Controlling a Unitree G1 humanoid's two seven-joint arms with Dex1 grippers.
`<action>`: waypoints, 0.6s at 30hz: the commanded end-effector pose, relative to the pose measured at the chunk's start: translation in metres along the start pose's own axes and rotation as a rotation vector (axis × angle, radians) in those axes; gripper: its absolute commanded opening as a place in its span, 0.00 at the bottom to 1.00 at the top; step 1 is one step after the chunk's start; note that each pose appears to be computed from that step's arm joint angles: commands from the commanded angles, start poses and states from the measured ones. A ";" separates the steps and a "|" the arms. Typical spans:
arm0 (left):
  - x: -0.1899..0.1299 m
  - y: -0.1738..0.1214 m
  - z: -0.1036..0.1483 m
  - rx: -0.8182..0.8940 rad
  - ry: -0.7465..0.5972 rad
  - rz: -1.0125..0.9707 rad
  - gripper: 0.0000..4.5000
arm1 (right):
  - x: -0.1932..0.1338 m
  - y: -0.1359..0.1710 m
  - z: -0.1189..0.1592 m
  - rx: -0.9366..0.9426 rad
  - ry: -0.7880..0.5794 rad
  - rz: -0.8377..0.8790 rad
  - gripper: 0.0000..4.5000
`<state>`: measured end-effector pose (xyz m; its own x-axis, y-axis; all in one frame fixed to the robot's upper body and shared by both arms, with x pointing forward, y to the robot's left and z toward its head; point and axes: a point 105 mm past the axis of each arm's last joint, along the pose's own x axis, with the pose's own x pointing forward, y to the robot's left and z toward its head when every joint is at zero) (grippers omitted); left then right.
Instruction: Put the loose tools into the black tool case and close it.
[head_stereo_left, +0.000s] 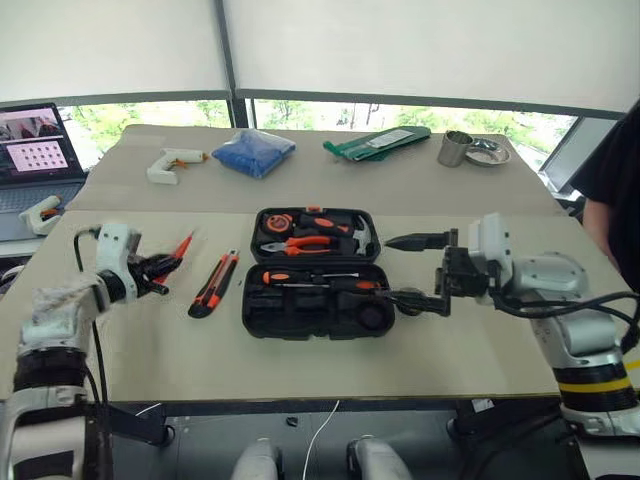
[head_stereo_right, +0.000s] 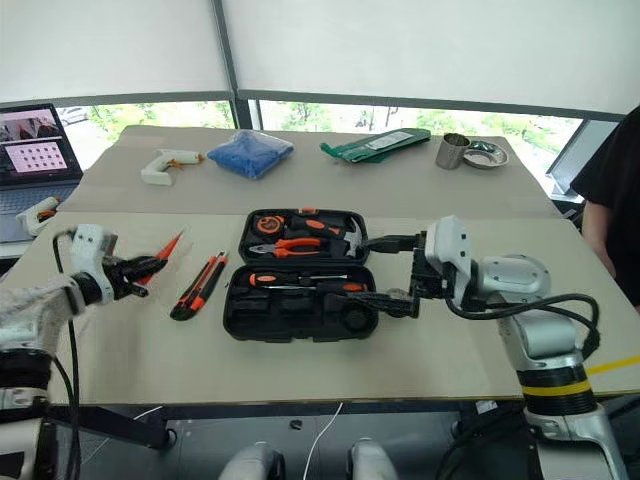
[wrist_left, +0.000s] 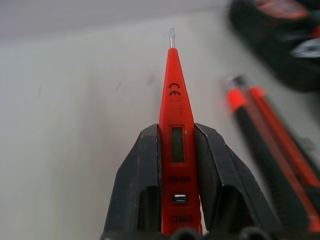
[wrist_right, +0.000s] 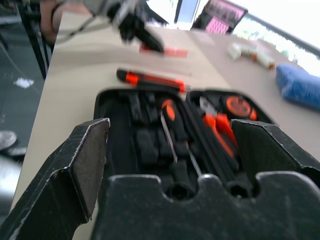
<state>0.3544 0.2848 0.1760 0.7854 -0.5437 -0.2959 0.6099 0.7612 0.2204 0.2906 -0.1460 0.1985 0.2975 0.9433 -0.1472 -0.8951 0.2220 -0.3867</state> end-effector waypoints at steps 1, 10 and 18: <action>0.011 -0.045 0.035 0.287 0.020 -0.307 0.10 | -0.022 -0.006 0.004 -0.026 0.027 -0.043 1.00; 0.062 -0.118 0.043 0.438 0.102 -0.594 0.10 | -0.037 -0.007 -0.001 -0.001 0.061 -0.120 1.00; 0.089 -0.125 0.036 0.456 0.180 -0.583 0.10 | -0.039 0.002 -0.002 0.019 0.056 -0.147 1.00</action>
<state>0.3471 0.1320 0.1504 0.2992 -0.7316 -0.6126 0.9436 0.1314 0.3039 0.2823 -0.1808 0.1875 0.4264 0.8854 -0.1850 -0.8682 0.3432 -0.3584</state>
